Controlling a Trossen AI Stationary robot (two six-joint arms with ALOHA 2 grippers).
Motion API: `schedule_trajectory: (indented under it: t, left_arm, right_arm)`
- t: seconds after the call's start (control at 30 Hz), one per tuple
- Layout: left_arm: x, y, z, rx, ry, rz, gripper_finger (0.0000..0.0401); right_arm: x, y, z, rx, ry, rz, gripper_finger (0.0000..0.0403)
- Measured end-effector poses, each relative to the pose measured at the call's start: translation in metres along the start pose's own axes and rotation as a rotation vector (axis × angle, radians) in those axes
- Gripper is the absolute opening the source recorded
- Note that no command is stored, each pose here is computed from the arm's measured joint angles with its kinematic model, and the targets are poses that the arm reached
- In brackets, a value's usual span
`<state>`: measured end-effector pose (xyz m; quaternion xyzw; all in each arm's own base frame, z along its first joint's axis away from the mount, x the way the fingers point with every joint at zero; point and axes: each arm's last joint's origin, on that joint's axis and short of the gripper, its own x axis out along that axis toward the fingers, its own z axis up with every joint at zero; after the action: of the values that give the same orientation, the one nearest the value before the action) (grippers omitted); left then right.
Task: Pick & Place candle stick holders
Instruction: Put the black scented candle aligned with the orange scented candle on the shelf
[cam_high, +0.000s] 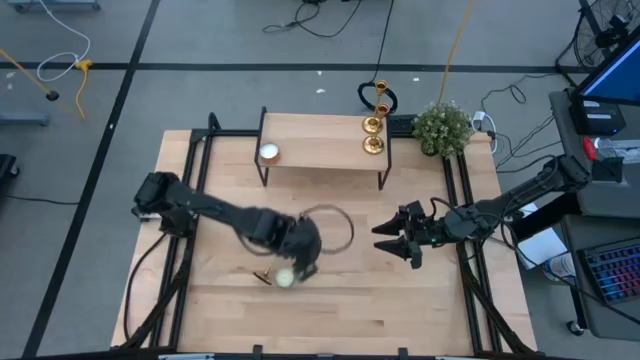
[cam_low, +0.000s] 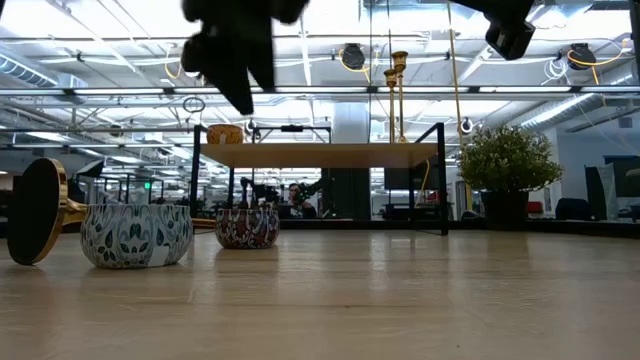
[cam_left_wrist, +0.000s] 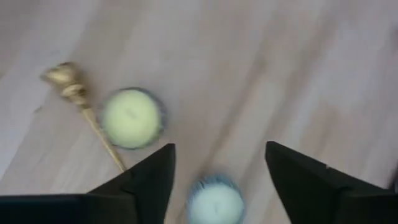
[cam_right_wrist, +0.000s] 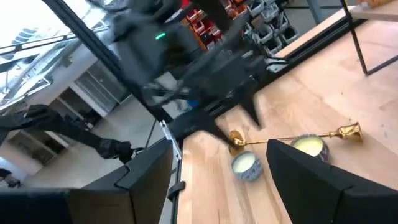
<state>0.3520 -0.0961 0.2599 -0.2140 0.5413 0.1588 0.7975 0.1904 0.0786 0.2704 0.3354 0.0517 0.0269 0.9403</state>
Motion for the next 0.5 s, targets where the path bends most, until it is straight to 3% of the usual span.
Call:
schedule_trajectory:
  t: [0.2,0.27,0.37,0.5]
  left_arm:
    - [0.017,0.042,0.026,-0.458,0.086,0.098,0.0341]
    - [0.026,0.049,0.033,-0.561,0.112,0.086,0.0356]
    - [0.037,0.051,0.041,-0.674,0.141,0.042,0.0370]
    - [0.051,0.047,0.038,-0.689,0.174,0.050,0.0376]
  right_arm:
    - [0.000,0.000,0.000,0.018,0.012,0.012,0.0256]
    - [0.000,0.001,0.000,0.020,0.011,0.015,0.0256]
    - [0.000,0.001,0.000,0.025,0.025,0.033,0.0256]
    - [-0.001,0.002,0.000,0.049,0.024,0.041,0.0256]
